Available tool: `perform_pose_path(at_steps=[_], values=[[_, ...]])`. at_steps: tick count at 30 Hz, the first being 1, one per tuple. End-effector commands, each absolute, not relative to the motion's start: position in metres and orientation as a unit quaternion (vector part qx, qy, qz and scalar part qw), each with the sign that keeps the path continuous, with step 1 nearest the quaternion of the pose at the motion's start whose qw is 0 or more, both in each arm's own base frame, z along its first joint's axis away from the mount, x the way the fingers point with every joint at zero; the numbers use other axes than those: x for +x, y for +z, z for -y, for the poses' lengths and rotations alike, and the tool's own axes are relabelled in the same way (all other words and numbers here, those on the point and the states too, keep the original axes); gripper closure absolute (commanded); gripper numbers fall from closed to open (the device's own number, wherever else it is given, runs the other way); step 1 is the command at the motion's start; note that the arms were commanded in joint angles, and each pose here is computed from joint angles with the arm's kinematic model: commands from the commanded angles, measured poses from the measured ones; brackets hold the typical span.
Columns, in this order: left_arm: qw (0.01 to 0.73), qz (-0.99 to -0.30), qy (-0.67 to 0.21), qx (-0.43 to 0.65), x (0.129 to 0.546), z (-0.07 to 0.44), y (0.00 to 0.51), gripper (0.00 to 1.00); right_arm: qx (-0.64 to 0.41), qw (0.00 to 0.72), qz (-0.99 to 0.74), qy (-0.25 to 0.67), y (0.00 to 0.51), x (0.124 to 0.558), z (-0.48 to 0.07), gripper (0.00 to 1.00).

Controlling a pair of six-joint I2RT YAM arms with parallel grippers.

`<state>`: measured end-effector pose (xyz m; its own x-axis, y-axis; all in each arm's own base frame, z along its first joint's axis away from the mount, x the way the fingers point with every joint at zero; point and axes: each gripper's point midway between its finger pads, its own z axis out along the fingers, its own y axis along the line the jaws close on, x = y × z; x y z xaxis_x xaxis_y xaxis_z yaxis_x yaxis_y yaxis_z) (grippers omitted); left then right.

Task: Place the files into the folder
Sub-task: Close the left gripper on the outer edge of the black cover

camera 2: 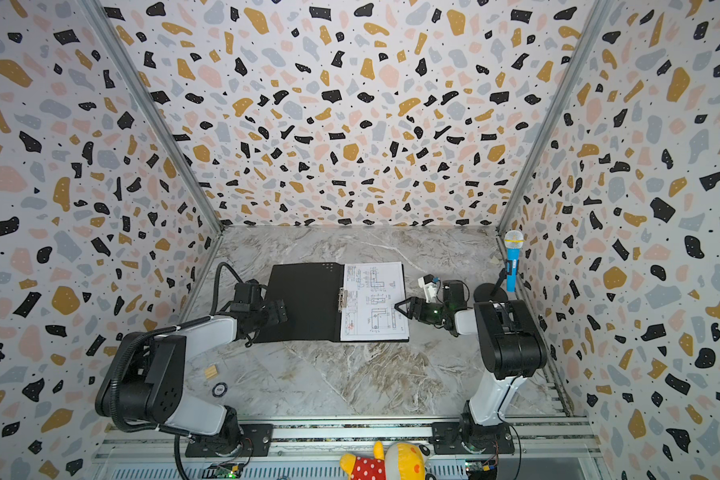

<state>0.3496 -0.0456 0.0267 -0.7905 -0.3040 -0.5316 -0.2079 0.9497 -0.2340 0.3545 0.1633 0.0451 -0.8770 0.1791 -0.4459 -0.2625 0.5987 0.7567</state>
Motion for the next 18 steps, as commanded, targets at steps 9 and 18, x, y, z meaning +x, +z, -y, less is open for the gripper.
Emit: perform_pose_path(at_steps=[9, 18], values=[[0.264, -0.924, -0.262, -0.088, 0.349, 0.134, 0.036, 0.00, 0.065, 0.147, -0.899, 0.408, -0.006, 0.319, -0.135, 0.24], [0.247, -0.935, -0.231, -0.106, 0.339, 0.106, 0.042, 0.00, 0.068, 0.167, -0.909, 0.375, 0.009, 0.328, -0.123, 0.23]])
